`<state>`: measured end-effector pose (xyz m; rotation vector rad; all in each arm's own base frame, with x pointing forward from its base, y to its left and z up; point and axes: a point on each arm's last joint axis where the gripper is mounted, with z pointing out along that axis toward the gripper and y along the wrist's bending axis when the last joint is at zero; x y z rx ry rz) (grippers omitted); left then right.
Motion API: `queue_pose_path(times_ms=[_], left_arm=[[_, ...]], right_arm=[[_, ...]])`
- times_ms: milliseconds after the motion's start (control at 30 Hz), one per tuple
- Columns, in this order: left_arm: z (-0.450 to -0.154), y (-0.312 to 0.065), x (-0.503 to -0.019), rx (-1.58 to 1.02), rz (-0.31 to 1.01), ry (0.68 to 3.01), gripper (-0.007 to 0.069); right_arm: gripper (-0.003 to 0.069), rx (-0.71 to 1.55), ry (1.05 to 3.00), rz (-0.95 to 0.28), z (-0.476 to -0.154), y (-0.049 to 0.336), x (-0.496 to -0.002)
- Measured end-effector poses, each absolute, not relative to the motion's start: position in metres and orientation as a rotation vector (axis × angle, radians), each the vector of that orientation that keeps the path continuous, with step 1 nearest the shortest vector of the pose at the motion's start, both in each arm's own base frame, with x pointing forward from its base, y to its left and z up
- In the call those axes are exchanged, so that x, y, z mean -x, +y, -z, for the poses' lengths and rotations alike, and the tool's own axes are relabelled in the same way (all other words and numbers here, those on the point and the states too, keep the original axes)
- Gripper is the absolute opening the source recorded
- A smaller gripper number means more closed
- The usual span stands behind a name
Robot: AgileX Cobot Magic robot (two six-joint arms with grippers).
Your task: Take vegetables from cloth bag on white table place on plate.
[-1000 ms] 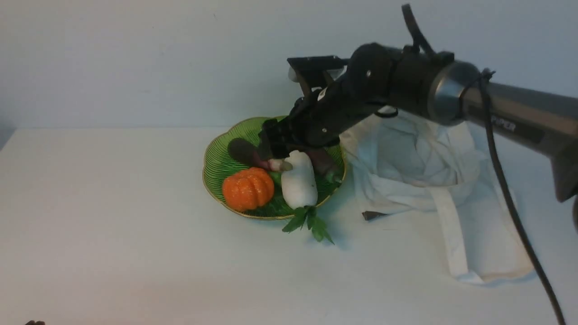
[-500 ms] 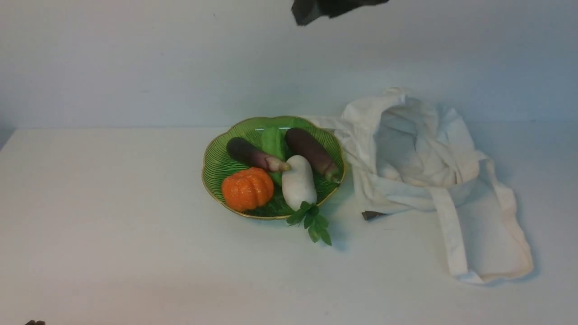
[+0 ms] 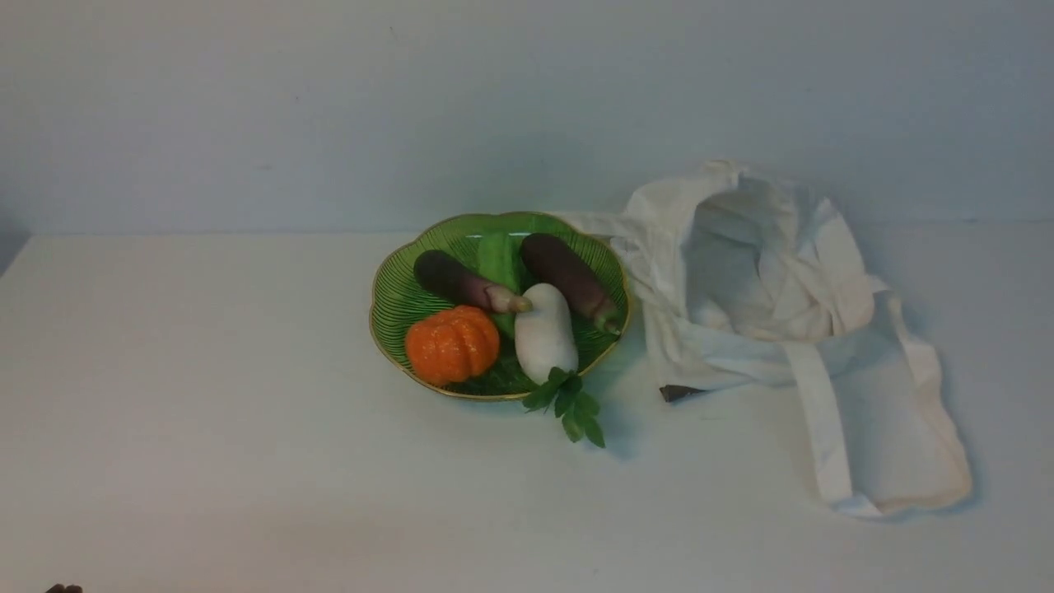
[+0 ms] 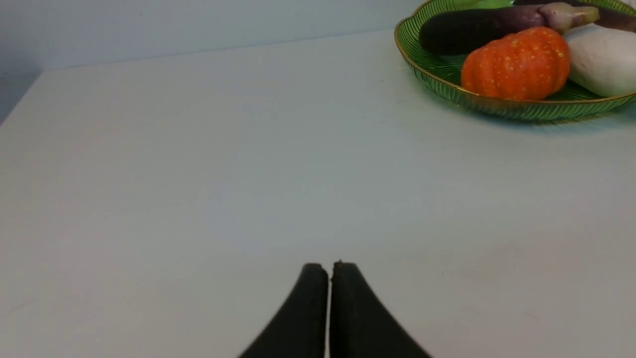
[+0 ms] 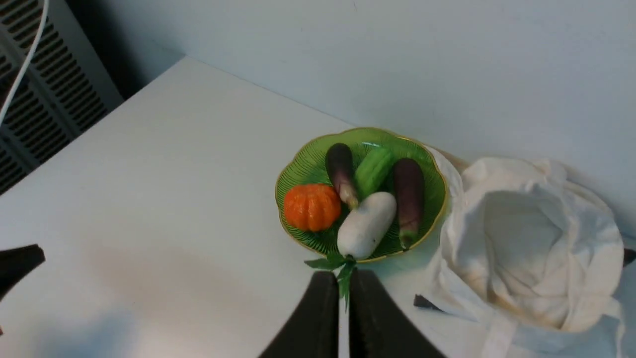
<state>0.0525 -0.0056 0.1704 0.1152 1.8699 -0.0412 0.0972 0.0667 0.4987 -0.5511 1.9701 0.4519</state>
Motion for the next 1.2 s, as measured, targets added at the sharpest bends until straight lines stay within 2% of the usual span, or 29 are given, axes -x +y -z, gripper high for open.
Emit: queue_pose_path(times_ms=[33,167,233,267,300,433,567,667,1200], left_arm=[[-0.170,-0.006,-0.053,-0.115,0.041,1.870,-0.0005],[-0.170,-0.006,-0.053,-0.115,0.041,1.870,-0.0005],[-0.170,-0.006,-0.053,-0.115,0.041,1.870,-0.0005],[-0.170,-0.006,-0.053,-0.115,0.041,1.870,-0.0005],[-0.170,-0.006,-0.053,-0.115,0.041,1.870,-0.0005],[-0.170,-0.006,-0.053,-0.115,0.041,1.870,-0.0005],[-0.170,-0.006,-0.053,-0.115,0.041,1.870,-0.0005],[-0.170,-0.006,-0.053,-0.115,0.041,1.870,-0.0005],[-0.170,-0.006,-0.053,-0.115,0.041,1.870,-0.0005]], right_arm=[[0.0022,0.547,1.958,-0.454,-0.500,0.067,-0.098],[0.0022,0.497,1.713,-0.478,-0.431,0.042,-0.058],[0.0022,0.457,1.562,-0.488,-0.389,0.035,-0.047],[0.0022,0.454,1.550,-0.487,-0.385,0.034,-0.047],[0.0022,0.422,1.463,-0.484,-0.362,0.030,-0.043],[0.0022,0.358,1.272,-0.479,-0.328,0.018,-0.026],[0.0020,0.373,1.240,-0.443,-0.317,0.015,-0.022],[0.0020,0.402,1.291,-0.427,-0.310,0.016,-0.023],[0.0020,0.411,1.309,-0.424,-0.308,0.016,-0.023]])
